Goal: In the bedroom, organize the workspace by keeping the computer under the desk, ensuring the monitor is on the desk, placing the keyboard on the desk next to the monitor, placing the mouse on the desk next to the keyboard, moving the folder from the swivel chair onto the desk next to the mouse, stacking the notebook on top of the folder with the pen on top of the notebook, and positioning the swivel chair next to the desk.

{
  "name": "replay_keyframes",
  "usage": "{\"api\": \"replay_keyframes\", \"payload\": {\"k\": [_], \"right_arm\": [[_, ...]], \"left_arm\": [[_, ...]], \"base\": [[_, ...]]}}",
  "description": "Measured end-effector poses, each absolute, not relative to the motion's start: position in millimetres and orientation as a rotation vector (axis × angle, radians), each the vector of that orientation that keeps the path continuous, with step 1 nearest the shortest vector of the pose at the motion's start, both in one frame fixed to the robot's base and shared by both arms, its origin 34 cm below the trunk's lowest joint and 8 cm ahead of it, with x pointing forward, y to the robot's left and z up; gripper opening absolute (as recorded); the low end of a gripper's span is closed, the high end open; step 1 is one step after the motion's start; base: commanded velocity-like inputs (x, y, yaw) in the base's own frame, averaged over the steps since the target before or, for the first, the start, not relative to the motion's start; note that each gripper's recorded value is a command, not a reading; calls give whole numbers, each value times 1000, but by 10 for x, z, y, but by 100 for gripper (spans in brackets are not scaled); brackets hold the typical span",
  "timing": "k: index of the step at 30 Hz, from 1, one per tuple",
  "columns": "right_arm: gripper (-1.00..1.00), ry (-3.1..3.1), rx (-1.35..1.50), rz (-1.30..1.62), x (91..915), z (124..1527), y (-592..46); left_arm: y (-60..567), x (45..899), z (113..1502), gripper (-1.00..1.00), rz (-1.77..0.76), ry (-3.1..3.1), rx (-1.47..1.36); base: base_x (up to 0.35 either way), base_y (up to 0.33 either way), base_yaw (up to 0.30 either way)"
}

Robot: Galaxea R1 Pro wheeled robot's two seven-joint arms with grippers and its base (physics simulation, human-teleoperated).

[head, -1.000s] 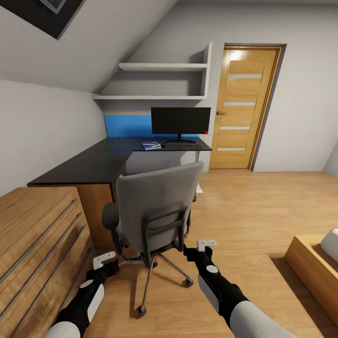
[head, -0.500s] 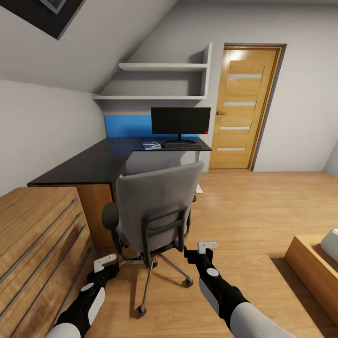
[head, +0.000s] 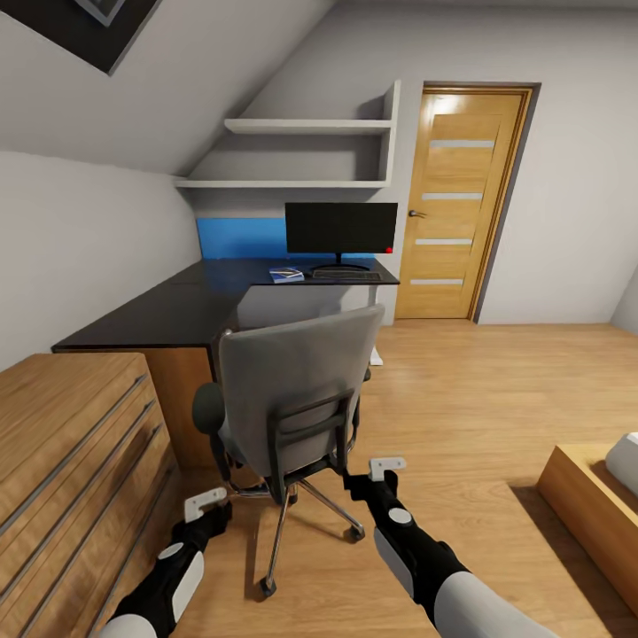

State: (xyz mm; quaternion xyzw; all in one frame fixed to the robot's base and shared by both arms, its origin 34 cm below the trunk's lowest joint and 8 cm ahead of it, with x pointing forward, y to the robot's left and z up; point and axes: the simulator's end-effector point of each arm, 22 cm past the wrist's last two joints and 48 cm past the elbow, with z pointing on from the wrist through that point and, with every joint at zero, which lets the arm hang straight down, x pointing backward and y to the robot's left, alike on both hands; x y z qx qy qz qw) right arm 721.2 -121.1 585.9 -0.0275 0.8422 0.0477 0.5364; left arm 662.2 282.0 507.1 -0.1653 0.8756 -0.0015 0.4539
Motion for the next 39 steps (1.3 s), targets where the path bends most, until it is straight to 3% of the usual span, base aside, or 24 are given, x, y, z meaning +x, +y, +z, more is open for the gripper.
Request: {"api": "replay_keyframes", "payload": {"k": [11, 22, 39], "right_arm": [[100, 2004, -126, 151, 7181, 5841, -1089], [100, 2005, -128, 151, 7180, 5840, -1087], [100, 2005, -127, 150, 7157, 5715, -1090]], "left_arm": [[2343, 6608, 5013, 100, -164, 2185, -255], [2156, 6586, 4991, 100, -180, 2200, -160], [1989, 6552, 4866, 100, -198, 2206, -140]], "base": [[0, 0, 0], [0, -134, 0], [0, -13, 0]]}}
